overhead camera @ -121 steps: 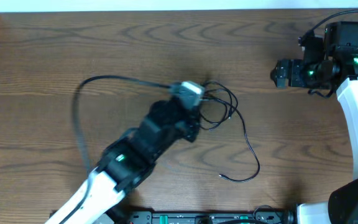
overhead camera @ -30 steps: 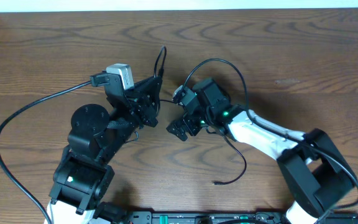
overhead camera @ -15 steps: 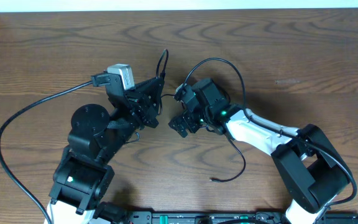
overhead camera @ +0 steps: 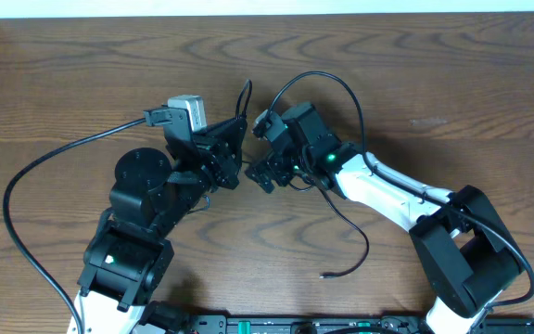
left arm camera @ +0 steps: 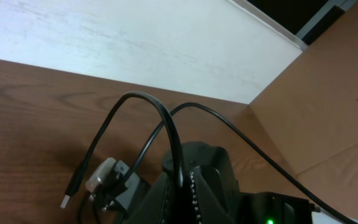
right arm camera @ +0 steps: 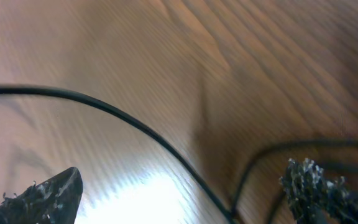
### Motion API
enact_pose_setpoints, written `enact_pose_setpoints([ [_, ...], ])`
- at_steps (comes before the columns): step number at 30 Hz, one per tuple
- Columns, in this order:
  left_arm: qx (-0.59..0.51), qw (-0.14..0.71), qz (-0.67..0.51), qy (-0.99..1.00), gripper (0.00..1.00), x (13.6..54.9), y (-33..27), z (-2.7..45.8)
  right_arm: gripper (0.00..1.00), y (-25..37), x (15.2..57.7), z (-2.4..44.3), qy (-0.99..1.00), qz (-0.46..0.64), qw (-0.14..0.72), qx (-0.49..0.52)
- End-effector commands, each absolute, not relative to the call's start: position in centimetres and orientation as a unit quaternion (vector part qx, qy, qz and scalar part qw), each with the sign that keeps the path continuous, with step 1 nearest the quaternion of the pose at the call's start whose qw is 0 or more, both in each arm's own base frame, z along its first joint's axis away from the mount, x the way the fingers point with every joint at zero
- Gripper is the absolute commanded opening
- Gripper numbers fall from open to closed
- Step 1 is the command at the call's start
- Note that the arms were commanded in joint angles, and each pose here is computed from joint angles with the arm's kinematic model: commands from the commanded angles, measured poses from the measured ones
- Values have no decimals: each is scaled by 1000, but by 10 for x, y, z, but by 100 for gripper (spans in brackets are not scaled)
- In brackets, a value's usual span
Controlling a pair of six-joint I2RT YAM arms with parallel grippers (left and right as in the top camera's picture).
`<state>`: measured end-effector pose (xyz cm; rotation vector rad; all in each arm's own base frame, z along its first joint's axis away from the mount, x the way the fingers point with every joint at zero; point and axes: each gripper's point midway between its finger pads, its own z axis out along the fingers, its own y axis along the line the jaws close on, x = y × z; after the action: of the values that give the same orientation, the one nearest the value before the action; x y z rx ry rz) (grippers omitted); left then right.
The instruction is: Untangle cables
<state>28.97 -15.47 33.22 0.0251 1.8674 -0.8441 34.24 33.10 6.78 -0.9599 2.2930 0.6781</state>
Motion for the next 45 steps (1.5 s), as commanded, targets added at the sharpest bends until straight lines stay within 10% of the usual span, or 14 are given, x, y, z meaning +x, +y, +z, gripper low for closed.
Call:
enact_pose_setpoints([
  [1, 24, 534, -353, 768, 9, 286, -154, 345, 99, 321, 354, 72, 852, 210, 300, -373],
  [45, 34, 586, -370, 720, 9, 253, -141, 387, 99, 370, 343, 57, 826, 306, 296, -370],
])
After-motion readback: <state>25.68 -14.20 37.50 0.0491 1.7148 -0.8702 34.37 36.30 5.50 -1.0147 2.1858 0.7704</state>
